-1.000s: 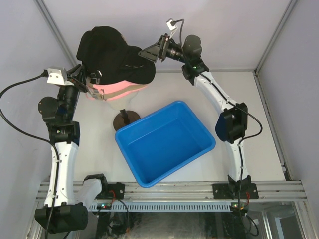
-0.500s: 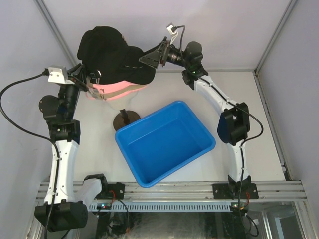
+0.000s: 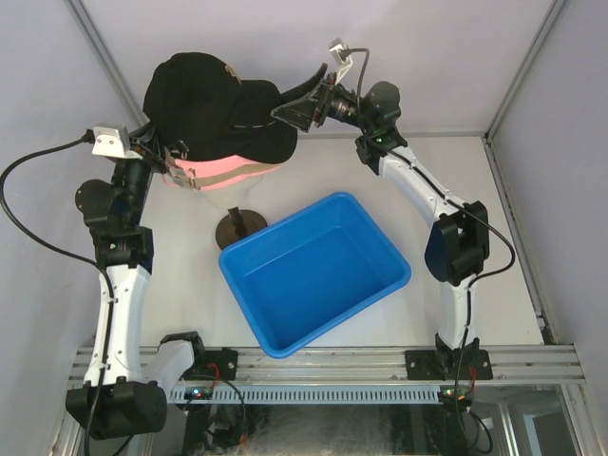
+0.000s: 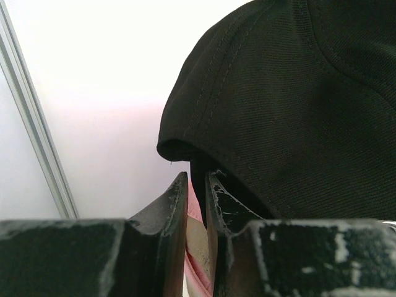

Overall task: Stack the hats
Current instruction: Stack the hat on the hat.

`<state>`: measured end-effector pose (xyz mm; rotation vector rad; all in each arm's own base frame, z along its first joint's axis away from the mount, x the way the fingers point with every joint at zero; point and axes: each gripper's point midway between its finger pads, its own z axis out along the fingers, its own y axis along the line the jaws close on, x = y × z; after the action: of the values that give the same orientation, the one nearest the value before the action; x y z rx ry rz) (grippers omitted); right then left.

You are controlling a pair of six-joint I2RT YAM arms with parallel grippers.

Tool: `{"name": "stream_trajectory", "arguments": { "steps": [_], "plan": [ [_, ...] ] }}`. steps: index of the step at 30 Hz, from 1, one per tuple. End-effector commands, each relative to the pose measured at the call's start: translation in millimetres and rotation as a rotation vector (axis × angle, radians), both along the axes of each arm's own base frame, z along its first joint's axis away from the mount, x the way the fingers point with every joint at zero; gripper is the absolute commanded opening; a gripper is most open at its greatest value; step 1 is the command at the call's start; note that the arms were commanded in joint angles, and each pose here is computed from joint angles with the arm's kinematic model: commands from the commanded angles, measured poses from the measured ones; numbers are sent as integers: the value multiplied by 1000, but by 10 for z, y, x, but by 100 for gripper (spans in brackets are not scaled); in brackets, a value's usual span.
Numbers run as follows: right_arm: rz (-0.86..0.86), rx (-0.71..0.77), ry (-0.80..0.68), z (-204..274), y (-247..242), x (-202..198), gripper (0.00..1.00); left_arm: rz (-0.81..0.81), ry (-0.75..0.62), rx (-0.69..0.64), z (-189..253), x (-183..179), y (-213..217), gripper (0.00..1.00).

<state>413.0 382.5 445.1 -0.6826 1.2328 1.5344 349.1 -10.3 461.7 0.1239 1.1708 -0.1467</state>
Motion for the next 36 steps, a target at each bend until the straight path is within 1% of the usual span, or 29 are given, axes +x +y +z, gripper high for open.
{"name": "stream_trajectory", "arguments": {
  "steps": [1,10,23,29,36],
  "plan": [
    [11,54,-122,410,-111,-289,77,-10,17,16,-3,14,-29,22],
    [20,55,-123,474,-141,-449,77,-6,14,22,43,4,-26,23],
    [38,50,-108,476,-124,-621,77,-5,1,20,112,-26,-27,29],
    [22,36,-64,334,-161,-630,77,-14,-11,28,139,-56,-48,32],
    [-35,17,2,81,-286,-489,77,-18,-19,34,112,-90,-60,36]
  ]
}}
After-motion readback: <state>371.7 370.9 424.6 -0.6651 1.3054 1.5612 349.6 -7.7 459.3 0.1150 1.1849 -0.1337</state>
